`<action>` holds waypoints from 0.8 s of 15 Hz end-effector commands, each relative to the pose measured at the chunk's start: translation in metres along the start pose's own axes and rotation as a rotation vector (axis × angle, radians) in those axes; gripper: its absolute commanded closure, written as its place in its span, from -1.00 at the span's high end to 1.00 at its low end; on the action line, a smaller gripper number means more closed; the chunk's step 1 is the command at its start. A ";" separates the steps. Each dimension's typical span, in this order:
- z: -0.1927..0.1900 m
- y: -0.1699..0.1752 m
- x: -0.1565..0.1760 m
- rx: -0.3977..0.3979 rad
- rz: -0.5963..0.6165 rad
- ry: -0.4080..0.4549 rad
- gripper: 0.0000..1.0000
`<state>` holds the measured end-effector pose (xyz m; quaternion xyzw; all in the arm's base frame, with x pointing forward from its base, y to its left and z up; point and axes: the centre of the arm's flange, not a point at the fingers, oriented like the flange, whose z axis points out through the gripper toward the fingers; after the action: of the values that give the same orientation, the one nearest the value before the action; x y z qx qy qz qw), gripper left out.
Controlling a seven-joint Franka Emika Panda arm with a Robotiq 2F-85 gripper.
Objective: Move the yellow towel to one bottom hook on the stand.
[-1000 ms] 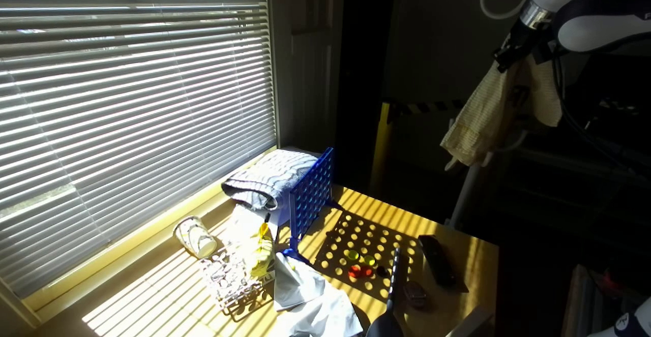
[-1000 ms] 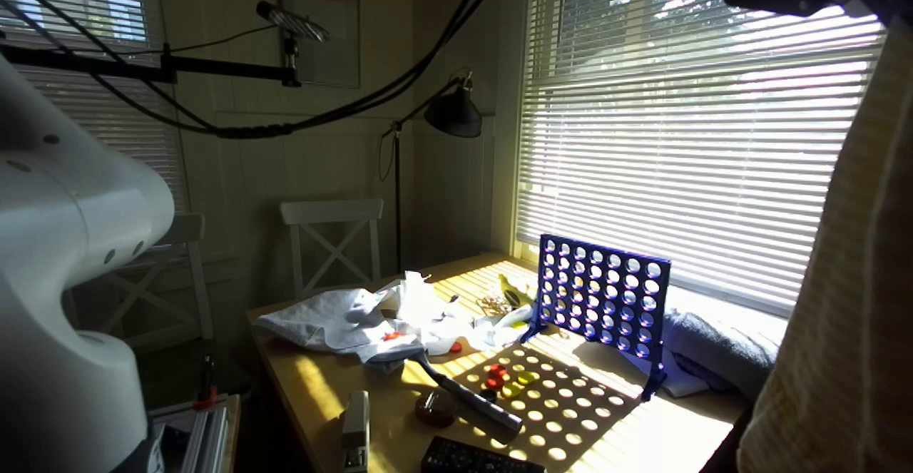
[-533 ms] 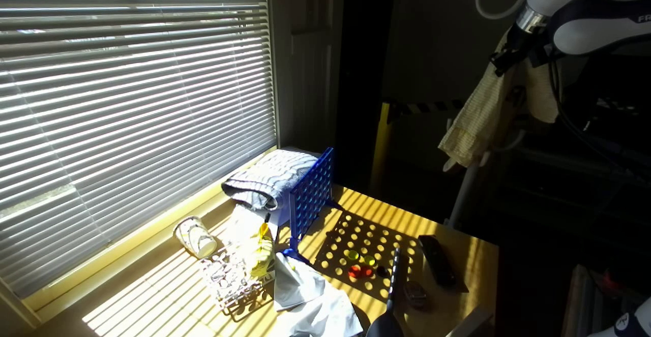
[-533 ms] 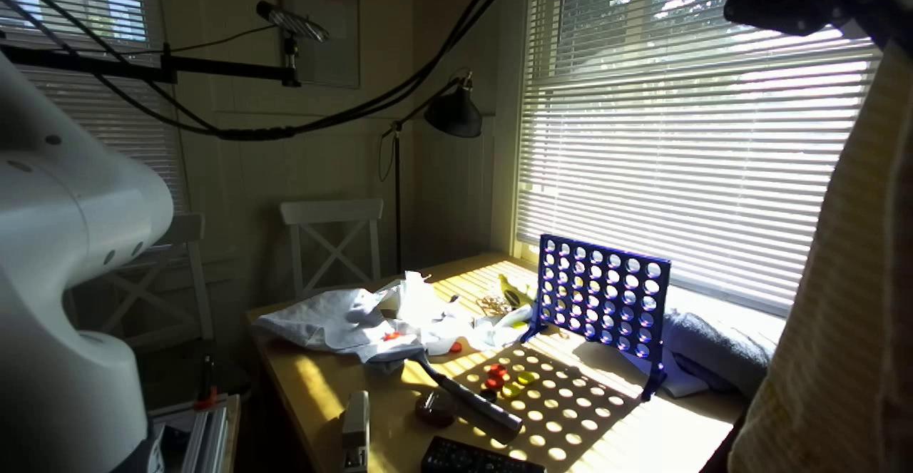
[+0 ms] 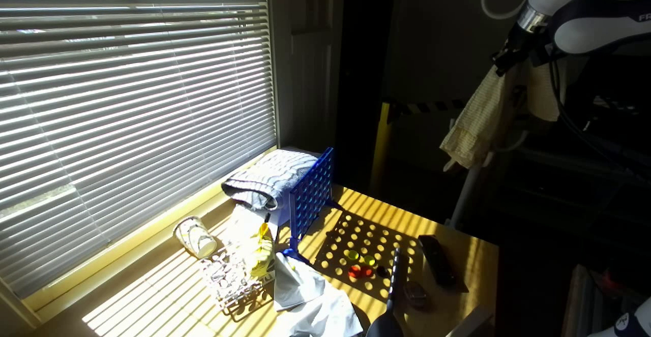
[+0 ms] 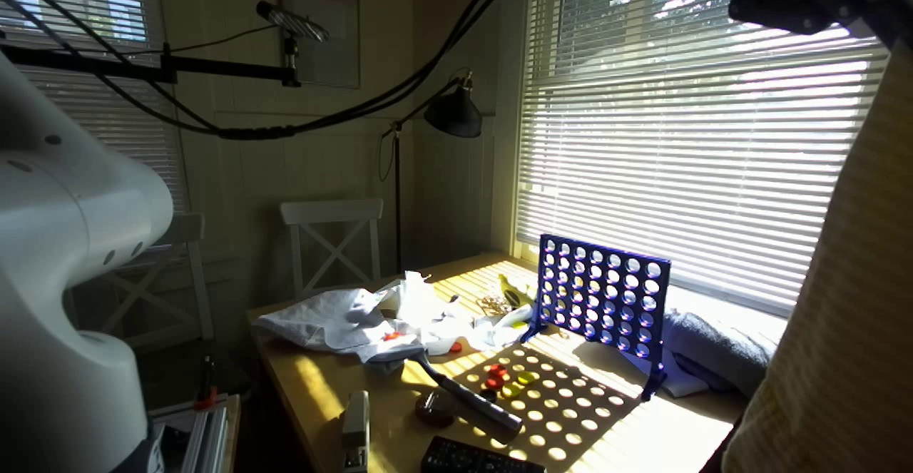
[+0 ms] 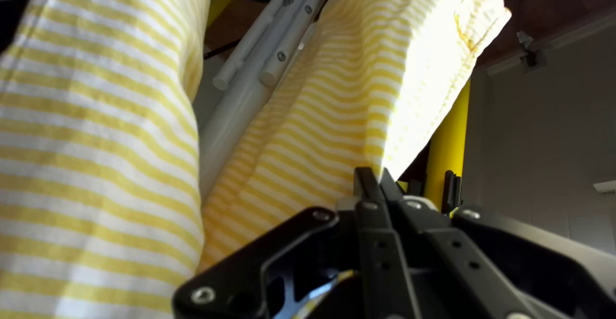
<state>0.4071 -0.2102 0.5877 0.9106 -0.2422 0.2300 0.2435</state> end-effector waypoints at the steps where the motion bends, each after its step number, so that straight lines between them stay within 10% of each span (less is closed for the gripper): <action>1: -0.013 -0.007 0.000 0.031 -0.014 0.015 -0.99; 12: -0.101 -0.016 0.024 0.047 -0.060 0.179 -0.99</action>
<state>0.4104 -0.1594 0.6439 0.9030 -0.1954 0.2928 0.2464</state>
